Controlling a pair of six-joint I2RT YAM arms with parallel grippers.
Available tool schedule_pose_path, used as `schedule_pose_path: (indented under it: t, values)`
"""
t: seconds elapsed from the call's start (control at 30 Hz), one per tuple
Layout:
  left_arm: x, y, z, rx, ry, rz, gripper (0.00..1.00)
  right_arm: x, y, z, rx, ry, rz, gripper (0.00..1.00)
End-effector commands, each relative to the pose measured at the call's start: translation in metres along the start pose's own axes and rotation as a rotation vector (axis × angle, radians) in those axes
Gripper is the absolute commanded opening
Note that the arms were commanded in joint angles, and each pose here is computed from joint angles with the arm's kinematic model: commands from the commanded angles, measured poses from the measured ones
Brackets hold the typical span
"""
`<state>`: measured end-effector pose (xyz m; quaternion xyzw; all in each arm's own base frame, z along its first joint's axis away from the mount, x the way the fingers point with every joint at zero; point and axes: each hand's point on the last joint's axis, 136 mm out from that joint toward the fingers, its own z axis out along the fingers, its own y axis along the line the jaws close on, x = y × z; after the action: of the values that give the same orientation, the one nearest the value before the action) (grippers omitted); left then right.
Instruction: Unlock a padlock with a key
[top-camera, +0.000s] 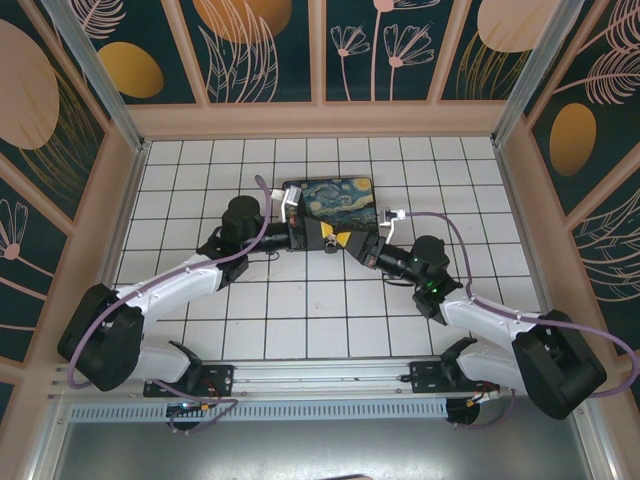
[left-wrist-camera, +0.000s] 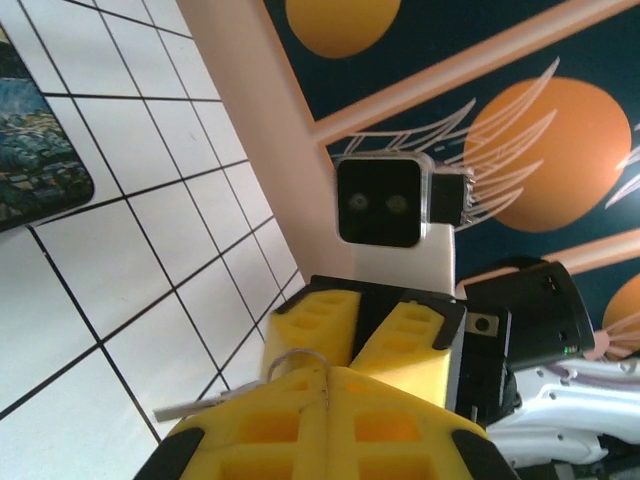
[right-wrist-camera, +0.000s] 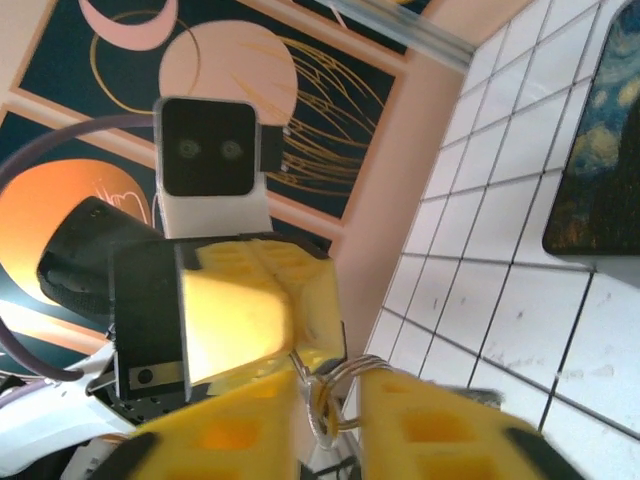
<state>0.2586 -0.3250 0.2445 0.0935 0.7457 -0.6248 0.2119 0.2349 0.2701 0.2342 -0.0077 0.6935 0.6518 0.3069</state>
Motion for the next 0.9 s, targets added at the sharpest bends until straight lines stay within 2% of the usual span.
schedule_pose_path:
  t: [0.0,0.07,0.2,0.5,0.67,0.87]
  values:
    - [0.000,-0.020,-0.001,0.060,0.042,0.095,0.00,0.006,-0.004,-0.007,0.035,0.056,-0.039,0.39]
    - [0.000,-0.019,-0.001,0.038,0.057,0.128,0.00,0.006,-0.013,-0.016,0.091,0.068,-0.046,0.43]
    - [0.000,-0.018,0.000,0.024,0.077,0.147,0.00,-0.015,-0.018,-0.036,0.159,0.009,-0.085,0.44]
    - [0.008,-0.017,0.004,0.058,0.134,0.161,0.00,-0.030,0.026,-0.028,0.052,0.037,-0.294,0.45]
    - [0.009,-0.022,0.003,0.077,0.149,0.173,0.00,-0.013,0.034,-0.015,-0.042,0.143,-0.316,0.42]
    - [0.008,-0.028,0.002,0.100,0.141,0.173,0.00,0.003,0.034,-0.015,-0.096,0.191,-0.292,0.36]
